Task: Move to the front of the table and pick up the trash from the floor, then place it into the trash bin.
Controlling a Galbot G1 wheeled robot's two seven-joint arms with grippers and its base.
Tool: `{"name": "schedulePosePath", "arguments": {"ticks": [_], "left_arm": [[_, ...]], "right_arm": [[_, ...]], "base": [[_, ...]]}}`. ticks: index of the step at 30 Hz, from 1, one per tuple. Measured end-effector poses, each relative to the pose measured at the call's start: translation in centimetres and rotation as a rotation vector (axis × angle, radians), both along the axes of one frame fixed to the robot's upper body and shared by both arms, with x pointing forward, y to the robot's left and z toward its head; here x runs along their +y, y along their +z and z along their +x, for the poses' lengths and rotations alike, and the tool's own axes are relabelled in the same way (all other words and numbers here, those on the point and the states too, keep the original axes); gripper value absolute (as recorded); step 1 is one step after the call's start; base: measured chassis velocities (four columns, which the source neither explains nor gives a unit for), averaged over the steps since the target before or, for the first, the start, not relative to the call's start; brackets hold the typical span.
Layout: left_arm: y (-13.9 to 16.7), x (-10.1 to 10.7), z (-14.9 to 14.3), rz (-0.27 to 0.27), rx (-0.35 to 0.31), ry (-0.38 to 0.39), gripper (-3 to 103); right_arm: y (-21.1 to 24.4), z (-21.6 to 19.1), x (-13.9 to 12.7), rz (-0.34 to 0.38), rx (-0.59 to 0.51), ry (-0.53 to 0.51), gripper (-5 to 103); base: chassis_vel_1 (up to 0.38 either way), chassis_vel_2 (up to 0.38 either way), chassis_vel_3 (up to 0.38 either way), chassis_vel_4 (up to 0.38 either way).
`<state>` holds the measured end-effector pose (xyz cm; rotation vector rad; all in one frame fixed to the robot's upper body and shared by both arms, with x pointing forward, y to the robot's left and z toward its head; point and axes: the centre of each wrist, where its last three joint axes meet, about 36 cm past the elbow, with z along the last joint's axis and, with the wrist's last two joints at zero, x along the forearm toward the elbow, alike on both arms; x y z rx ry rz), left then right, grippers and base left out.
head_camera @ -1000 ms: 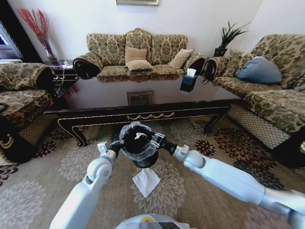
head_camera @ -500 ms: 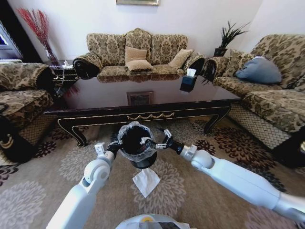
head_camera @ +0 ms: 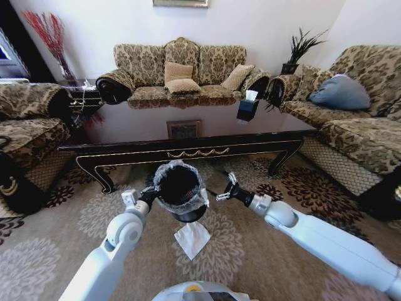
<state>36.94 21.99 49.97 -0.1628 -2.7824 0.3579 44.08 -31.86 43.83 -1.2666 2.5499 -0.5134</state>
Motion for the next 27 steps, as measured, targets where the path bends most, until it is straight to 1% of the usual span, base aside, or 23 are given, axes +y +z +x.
{"name": "schedulePosePath", "arguments": {"ticks": [8,11,12,15,16,17,18,20,21,23,27], "left_arm": [[0.4,0.1,-0.5,-0.008,-0.010,0.007,3],[1.3,0.9,-0.8,-0.003,-0.032,0.023,3],[1.3,0.9,-0.8,-0.003,-0.032,0.023,3],[2.0,2.2,-1.2,0.005,-0.047,0.050,3],[2.1,2.5,-1.4,0.008,-0.050,0.059,3],[2.1,2.5,-1.4,0.008,-0.050,0.059,3],[2.2,2.8,-1.7,0.009,-0.051,0.067,3],[2.3,3.3,-2.1,0.010,-0.049,0.081,3],[2.3,3.3,-2.1,0.010,-0.049,0.081,3],[2.5,3.9,-2.5,0.014,-0.049,0.096,3],[3.2,5.2,-3.2,0.029,-0.060,0.128,3]], "right_arm": [[-0.6,-1.0,-0.8,0.000,0.020,-0.034,100],[-2.3,-2.0,-2.1,-0.021,0.057,-0.128,100],[-2.3,-2.0,-2.1,-0.021,0.057,-0.128,100],[-5.1,-3.1,-4.3,-0.061,0.146,-0.236,100],[-6.5,-3.6,-5.1,-0.080,0.207,-0.252,100],[-6.5,-3.6,-5.1,-0.080,0.207,-0.252,100],[-7.8,-4.1,-5.8,-0.101,0.274,-0.259,100],[-9.8,-4.2,-6.5,-0.125,0.355,-0.250,100],[-9.8,-4.2,-6.5,-0.125,0.355,-0.250,100],[-12.3,-3.5,-6.4,-0.153,0.425,-0.226,100],[-16.4,-2.2,-3.8,-0.147,0.524,-0.215,100]], "base": [[0.000,0.000,0.000,0.000],[0.000,0.000,0.000,0.000],[0.000,0.000,0.000,0.000],[0.000,0.000,0.000,0.000],[0.000,0.000,0.000,0.000],[0.000,0.000,0.000,0.000],[0.000,0.000,0.000,0.000],[0.000,0.000,0.000,0.000],[0.000,0.000,0.000,0.000],[0.000,0.000,0.000,0.000],[0.000,0.000,0.000,0.000]]}}
